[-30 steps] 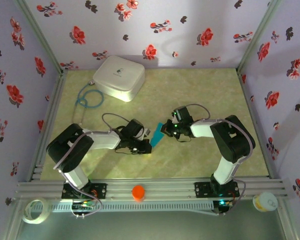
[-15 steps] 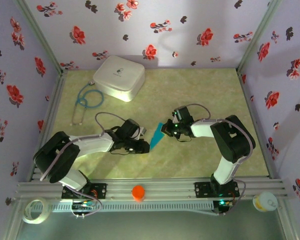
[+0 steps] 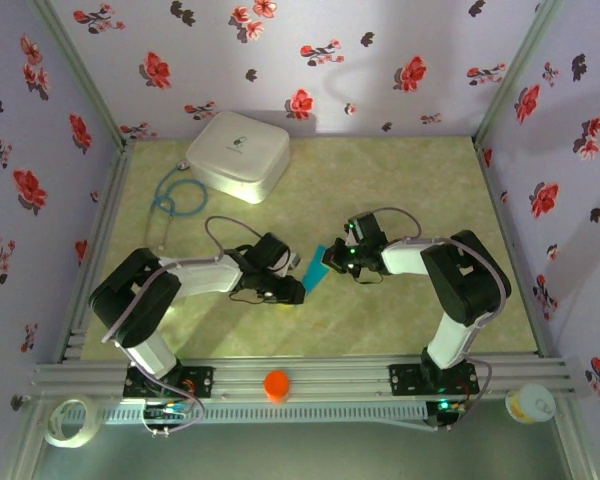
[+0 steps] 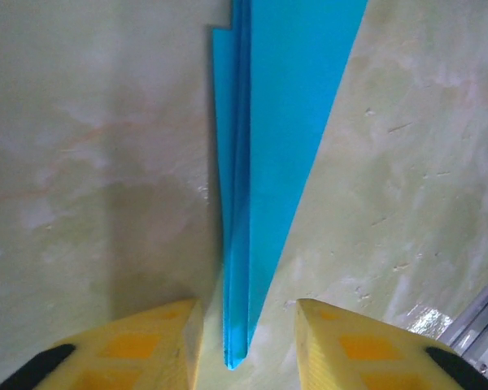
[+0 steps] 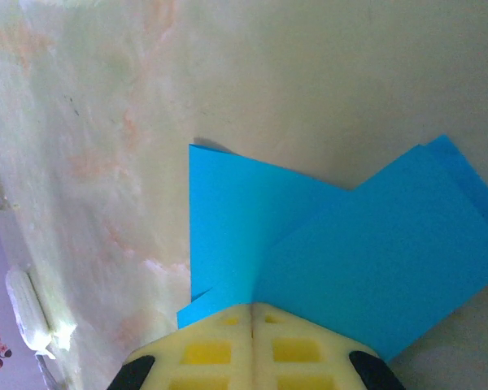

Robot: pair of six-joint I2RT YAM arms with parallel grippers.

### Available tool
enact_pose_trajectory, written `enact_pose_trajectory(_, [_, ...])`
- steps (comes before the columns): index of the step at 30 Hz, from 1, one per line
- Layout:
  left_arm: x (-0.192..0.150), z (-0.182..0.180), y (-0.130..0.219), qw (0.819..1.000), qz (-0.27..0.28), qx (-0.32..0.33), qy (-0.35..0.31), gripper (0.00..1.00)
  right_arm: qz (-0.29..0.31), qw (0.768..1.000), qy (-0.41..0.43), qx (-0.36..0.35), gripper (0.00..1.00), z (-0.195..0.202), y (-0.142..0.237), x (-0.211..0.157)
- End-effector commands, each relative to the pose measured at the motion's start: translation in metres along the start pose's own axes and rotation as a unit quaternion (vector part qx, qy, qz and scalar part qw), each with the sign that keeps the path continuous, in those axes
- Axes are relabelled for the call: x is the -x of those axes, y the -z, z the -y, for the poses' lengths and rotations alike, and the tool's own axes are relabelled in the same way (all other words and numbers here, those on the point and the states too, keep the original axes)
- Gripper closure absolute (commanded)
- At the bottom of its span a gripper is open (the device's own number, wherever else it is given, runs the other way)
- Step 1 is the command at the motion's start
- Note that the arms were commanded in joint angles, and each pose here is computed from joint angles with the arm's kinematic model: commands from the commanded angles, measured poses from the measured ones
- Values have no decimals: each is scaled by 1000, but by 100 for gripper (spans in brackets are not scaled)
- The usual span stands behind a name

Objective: Fold a paper plane with a square sheet of paper (pick it up from the middle)
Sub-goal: Fold the wing for the fifth time at the center of the table.

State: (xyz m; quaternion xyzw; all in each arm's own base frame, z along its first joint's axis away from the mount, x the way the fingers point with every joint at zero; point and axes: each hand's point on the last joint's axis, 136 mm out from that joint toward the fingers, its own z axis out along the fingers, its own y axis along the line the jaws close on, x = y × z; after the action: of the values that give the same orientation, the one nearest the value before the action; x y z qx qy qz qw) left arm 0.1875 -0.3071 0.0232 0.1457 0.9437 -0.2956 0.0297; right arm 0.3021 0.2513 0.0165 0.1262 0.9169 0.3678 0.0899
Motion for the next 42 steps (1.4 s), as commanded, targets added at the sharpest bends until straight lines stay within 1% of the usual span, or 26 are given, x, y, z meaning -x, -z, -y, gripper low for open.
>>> enact_pose_trajectory(1, [-12,-1,-4,999,-33,14,-21,69,-12,997,-27,-77,100,44,1,-13])
enact_pose_trajectory(4, [-17,0,-5,999,-41,15,-30,76,-11,997,-26,-77,100,45,1,-13])
enact_pose_trajectory(8, [-19,0,-3,998,-46,22,-39,77,-13,997,-27,-78,100,46,1,-13])
enact_pose_trajectory(15, [-17,-5,-3,998,-40,41,-41,88,-13,996,-28,-78,100,46,1,-13])
enact_pose_trajectory(20, [-16,-5,-2,998,-34,45,-41,91,-13,997,-27,-77,100,46,1,-13])
enact_pose_trajectory(23, [-16,-4,1,998,-31,42,-42,95,-14,997,-27,-77,100,47,1,-14])
enact_pose_trajectory(25, [-16,-3,3,998,-27,41,-43,94,-14,997,-27,-77,100,46,1,-14])
enact_pose_trajectory(28, [-16,0,9,998,-18,38,-44,88,-15,997,-26,-75,100,46,1,-13])
enact_pose_trajectory(30, [-14,3,16,998,-6,34,-44,77,-16,997,-25,-74,100,45,1,-13])
enact_pose_trajectory(32, [-9,5,23,998,14,35,-44,70,-16,997,-24,-73,100,44,1,-11])
enact_pose_trajectory(33, [-5,7,28,998,27,34,-44,69,-16,997,-24,-71,100,43,1,-11])
enact_pose_trajectory(36, [12,13,37,997,57,24,-35,69,-15,997,-24,-71,100,42,1,-9])
enact_pose_trajectory(38, [25,23,38,997,69,-1,-34,74,-15,997,-25,-70,100,41,1,-9])
enact_pose_trajectory(42, [51,45,28,996,70,-47,-36,84,-16,997,-27,-67,100,41,0,-9])
